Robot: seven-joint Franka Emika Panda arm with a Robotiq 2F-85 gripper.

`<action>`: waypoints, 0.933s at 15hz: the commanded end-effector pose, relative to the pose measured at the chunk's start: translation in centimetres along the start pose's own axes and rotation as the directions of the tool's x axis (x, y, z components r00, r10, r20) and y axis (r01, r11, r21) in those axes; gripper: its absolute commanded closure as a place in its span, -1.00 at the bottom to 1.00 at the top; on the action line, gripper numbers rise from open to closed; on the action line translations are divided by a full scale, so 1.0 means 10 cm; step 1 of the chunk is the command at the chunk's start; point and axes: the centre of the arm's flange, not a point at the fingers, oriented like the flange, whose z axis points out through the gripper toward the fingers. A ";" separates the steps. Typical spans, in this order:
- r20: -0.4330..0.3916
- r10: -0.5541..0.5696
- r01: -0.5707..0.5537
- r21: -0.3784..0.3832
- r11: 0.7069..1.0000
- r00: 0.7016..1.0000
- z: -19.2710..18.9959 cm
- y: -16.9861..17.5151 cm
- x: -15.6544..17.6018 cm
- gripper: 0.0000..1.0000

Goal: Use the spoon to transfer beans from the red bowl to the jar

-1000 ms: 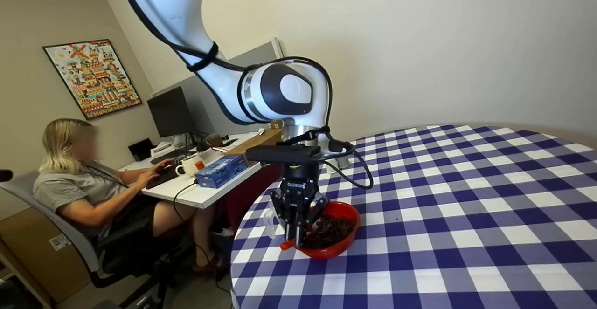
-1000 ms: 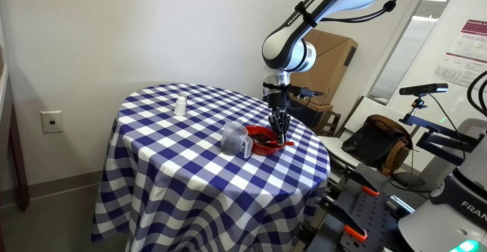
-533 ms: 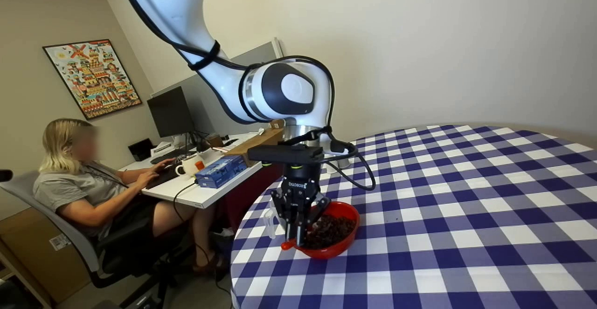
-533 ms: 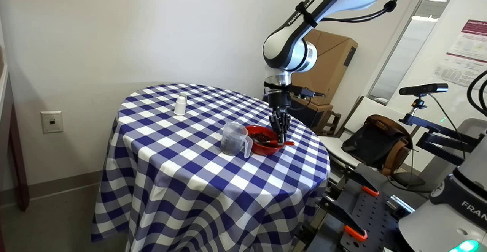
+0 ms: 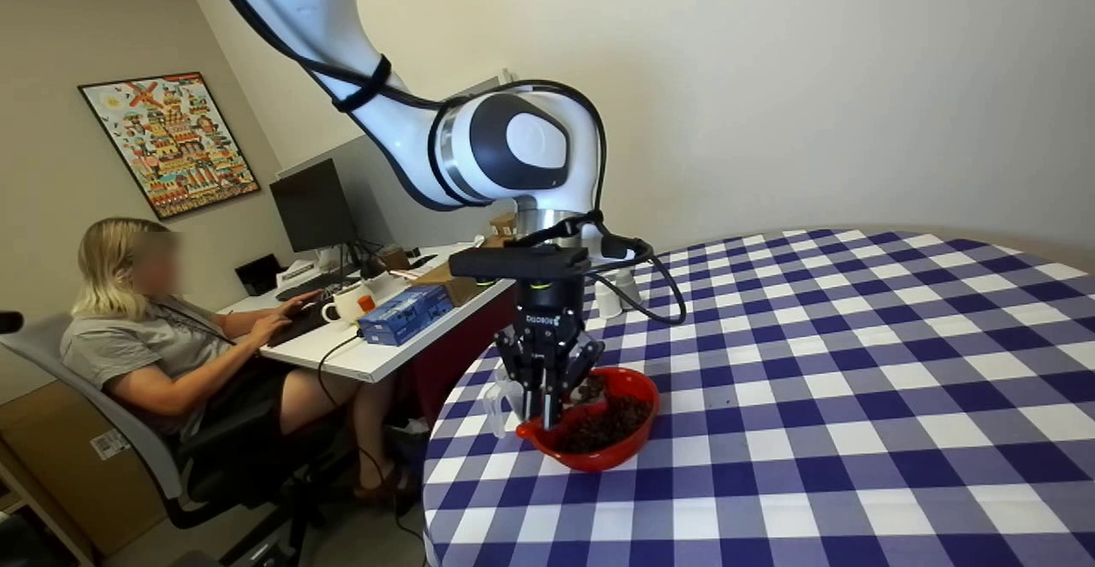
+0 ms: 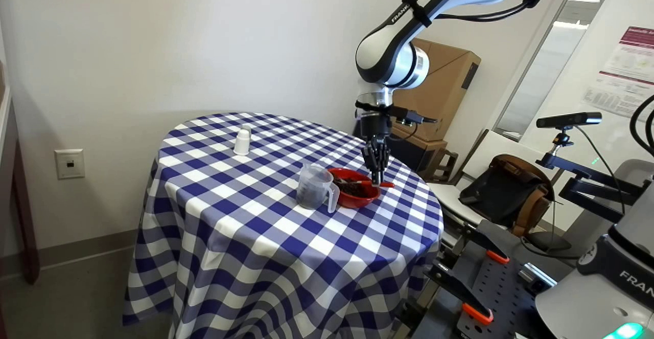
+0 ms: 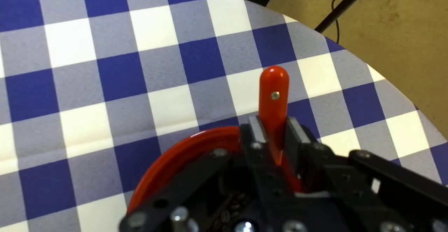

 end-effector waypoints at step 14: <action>-0.091 -0.115 0.111 -0.050 0.993 0.989 -0.43 -0.51 -0.30 0.88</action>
